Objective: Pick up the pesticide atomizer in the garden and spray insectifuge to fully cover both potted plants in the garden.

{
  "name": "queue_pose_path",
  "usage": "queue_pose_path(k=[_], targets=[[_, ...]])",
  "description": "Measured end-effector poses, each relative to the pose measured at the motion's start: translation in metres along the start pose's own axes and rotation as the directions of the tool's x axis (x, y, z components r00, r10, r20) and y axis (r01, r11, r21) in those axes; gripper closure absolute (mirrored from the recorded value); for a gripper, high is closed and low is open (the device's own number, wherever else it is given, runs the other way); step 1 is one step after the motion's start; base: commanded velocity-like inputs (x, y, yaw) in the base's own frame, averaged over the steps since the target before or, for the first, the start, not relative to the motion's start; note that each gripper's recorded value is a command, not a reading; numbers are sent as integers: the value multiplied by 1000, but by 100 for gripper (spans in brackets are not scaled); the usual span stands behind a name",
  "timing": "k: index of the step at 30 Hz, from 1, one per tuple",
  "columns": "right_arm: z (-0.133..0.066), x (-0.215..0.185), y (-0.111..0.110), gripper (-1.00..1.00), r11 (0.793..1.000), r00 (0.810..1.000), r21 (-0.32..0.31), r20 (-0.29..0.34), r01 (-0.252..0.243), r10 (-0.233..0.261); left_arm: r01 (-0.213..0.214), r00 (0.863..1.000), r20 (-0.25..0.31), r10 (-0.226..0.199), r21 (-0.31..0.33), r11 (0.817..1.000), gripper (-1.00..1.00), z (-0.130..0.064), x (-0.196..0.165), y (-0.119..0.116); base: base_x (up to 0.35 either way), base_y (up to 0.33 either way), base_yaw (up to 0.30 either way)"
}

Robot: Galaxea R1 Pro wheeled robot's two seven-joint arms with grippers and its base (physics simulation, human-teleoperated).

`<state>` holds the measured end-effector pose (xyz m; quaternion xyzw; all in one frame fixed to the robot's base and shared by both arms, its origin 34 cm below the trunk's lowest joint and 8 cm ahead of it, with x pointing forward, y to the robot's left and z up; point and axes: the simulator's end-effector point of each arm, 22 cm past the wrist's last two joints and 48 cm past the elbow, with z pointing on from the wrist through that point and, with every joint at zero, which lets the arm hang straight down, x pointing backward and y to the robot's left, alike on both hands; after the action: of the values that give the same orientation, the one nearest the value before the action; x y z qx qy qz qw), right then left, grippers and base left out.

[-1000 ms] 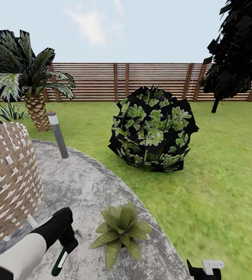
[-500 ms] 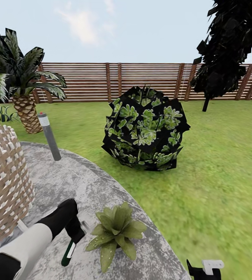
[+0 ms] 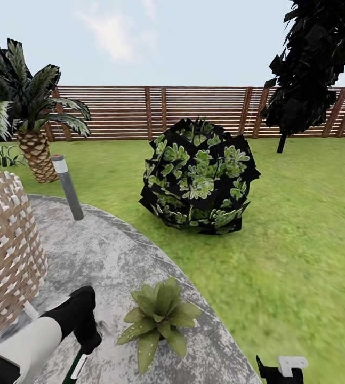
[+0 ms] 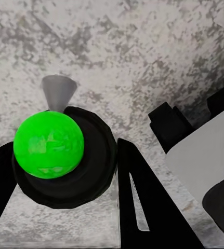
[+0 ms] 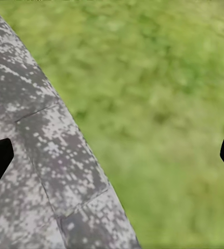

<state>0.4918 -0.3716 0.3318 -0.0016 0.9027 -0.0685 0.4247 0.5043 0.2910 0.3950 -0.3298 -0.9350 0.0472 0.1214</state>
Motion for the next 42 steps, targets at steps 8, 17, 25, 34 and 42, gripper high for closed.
queue_pose_path(k=[8, 17, 25, 34, 42], targets=[[0, 0, 0, -100, 1000, 1000, 2, 0, 0, 0, -1, 1000, -23, 2, 11, 1000, 100, 13, 12, -7, 14, 3, 0], [0, 0, 3, -100, 1000, 1000, -1, 0, -4, 4, -25, 1000, 19, 25, -4, 1000, 100, 1, -10, -11, 84, 51, 0], [0, 0, 4, -100, 1000, 1000, 1, 1, -10, 10, -22, 1000, 10, 23, -46, 999, 100, 4, -6, -1, 0, 0, 0], [0, 0, 4, -100, 1000, 1000, 0, 1, -10, 10, -9, 1000, 6, 9, -40, 999, 100, 16, 1, -7, 69, 37, 0], [0, 0, 4, -100, 1000, 1000, 0, 0, -10, 10, -16, 999, 28, 17, -38, 999, 100, 12, -10, -12, 95, 67, 0]])
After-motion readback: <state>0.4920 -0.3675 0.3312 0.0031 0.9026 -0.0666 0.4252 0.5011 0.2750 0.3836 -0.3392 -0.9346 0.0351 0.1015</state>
